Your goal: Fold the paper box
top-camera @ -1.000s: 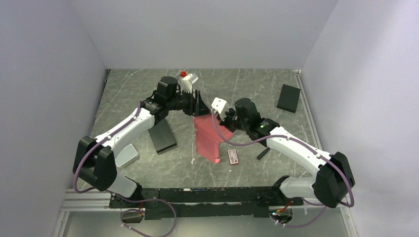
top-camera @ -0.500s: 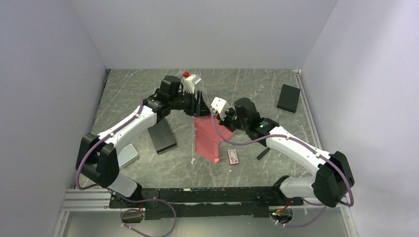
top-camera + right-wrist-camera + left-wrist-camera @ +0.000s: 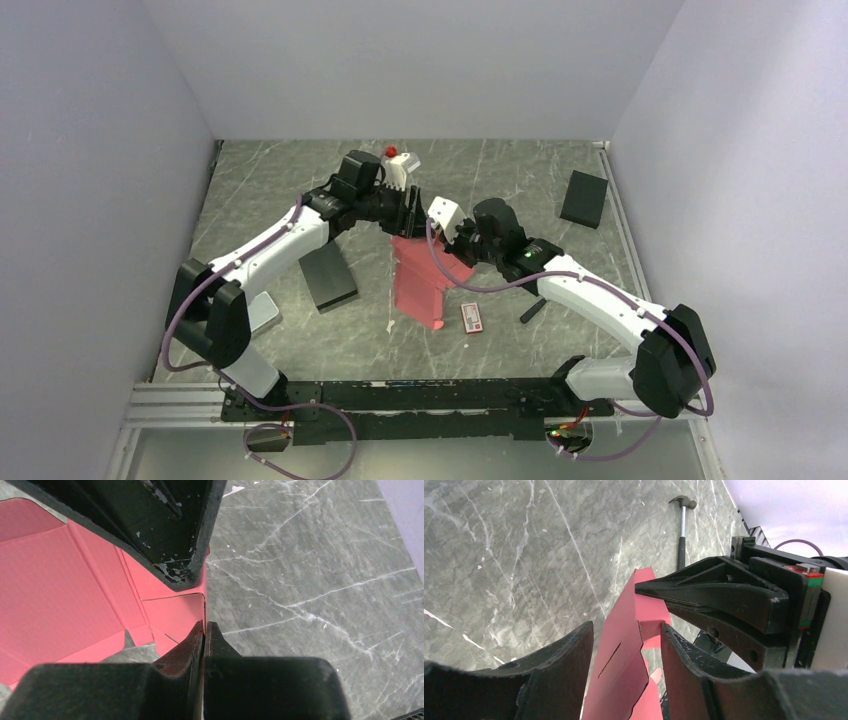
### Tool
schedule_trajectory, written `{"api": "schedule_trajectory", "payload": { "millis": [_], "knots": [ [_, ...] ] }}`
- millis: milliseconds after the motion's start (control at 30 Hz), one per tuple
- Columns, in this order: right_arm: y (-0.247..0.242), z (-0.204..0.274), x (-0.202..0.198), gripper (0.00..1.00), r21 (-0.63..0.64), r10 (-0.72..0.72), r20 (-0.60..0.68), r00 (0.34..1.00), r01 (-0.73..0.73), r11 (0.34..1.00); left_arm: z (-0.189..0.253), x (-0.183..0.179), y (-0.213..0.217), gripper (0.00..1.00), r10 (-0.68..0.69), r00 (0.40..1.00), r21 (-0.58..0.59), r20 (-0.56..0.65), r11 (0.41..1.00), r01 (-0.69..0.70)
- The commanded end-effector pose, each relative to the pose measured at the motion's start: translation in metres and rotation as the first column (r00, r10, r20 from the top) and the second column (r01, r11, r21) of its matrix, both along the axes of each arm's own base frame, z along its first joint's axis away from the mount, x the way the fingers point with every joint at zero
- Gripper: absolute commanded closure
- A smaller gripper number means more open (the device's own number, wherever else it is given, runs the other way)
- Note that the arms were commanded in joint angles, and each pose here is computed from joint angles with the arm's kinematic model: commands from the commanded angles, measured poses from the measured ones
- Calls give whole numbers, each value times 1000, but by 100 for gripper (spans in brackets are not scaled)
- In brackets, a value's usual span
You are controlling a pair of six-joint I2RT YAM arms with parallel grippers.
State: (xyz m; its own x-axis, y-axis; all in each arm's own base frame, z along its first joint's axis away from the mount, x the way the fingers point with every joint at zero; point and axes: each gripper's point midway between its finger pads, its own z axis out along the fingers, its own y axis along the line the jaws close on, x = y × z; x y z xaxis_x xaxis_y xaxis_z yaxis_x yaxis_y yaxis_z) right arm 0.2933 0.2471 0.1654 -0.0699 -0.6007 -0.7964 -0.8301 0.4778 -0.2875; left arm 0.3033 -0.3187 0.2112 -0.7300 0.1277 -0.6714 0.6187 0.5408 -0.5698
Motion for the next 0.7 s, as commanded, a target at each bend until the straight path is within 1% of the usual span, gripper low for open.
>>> {"api": "schedule_trajectory", "payload": {
  "millis": [0,400,667],
  "knots": [
    [8,29,9,100,55,-11,54,998,8,998,6,5,-5,45,-8,999,34,44,999,6],
    [8,30,10,100,58,-19,53,998,16,998,1,3,-6,55,-21,999,45,28,999,20],
    [9,29,10,100,62,-19,44,999,16,998,-1,4,-11,55,-31,999,35,12,999,30]
  ]
}}
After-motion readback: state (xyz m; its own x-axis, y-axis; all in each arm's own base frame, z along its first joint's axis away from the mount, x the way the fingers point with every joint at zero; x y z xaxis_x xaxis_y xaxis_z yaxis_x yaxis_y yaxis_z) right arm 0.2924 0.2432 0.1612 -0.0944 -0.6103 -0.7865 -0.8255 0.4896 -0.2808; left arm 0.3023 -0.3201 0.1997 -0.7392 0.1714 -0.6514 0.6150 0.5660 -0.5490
